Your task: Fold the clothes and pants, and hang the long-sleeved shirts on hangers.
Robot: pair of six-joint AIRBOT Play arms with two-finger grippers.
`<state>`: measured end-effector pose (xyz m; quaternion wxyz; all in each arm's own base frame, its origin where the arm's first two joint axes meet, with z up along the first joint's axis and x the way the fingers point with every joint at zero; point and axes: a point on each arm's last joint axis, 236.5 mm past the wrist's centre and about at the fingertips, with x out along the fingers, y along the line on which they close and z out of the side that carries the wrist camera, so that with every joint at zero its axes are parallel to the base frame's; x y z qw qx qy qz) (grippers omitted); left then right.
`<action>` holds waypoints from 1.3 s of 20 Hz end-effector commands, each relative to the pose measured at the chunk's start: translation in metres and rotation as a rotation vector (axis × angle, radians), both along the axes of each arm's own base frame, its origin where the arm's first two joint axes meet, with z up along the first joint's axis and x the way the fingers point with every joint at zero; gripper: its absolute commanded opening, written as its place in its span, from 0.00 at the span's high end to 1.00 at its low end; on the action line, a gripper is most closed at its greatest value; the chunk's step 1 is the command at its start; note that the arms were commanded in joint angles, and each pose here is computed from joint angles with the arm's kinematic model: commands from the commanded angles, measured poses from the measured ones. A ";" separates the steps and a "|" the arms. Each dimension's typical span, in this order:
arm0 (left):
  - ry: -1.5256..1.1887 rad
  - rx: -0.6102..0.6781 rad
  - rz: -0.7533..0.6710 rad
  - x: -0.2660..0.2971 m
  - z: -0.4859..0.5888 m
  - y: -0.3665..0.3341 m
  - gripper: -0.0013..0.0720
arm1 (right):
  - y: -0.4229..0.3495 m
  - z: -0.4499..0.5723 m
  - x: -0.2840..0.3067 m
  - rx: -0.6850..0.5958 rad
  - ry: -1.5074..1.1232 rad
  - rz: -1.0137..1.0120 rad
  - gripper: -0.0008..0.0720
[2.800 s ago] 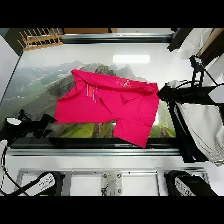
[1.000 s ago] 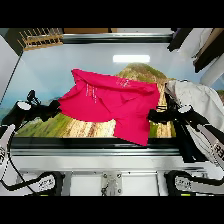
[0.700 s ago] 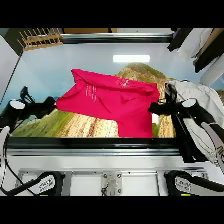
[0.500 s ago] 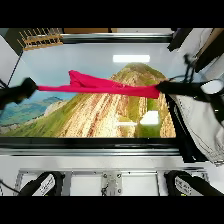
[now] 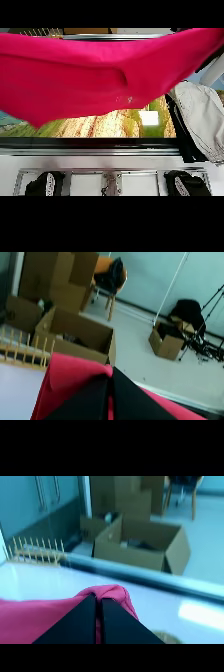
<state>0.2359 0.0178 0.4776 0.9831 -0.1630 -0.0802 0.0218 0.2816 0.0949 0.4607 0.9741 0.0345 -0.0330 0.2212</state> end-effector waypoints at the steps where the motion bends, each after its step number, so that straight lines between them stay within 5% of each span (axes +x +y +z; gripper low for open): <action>1: -0.130 0.084 0.062 -0.062 0.034 -0.025 0.98 | 0.003 0.038 -0.061 0.007 -0.141 -0.011 0.97; 5: -0.109 0.073 0.091 -0.056 0.030 -0.016 0.98 | -0.018 0.033 -0.060 0.083 -0.081 -0.100 0.97; 9: 0.167 -0.064 0.020 0.020 -0.035 0.019 0.98 | -0.030 -0.005 -0.006 0.185 0.120 -0.132 0.98; 14: 0.632 -0.249 -0.120 0.140 -0.195 0.052 0.98 | -0.024 -0.169 0.110 0.139 0.678 -0.095 0.98; 19: 1.000 -0.249 -0.208 0.236 -0.369 0.029 0.98 | -0.023 -0.355 0.189 0.107 1.127 -0.095 0.98; 26: 1.045 -0.234 -0.263 0.330 -0.444 0.005 0.98 | -0.038 -0.433 0.277 0.142 1.118 -0.168 0.98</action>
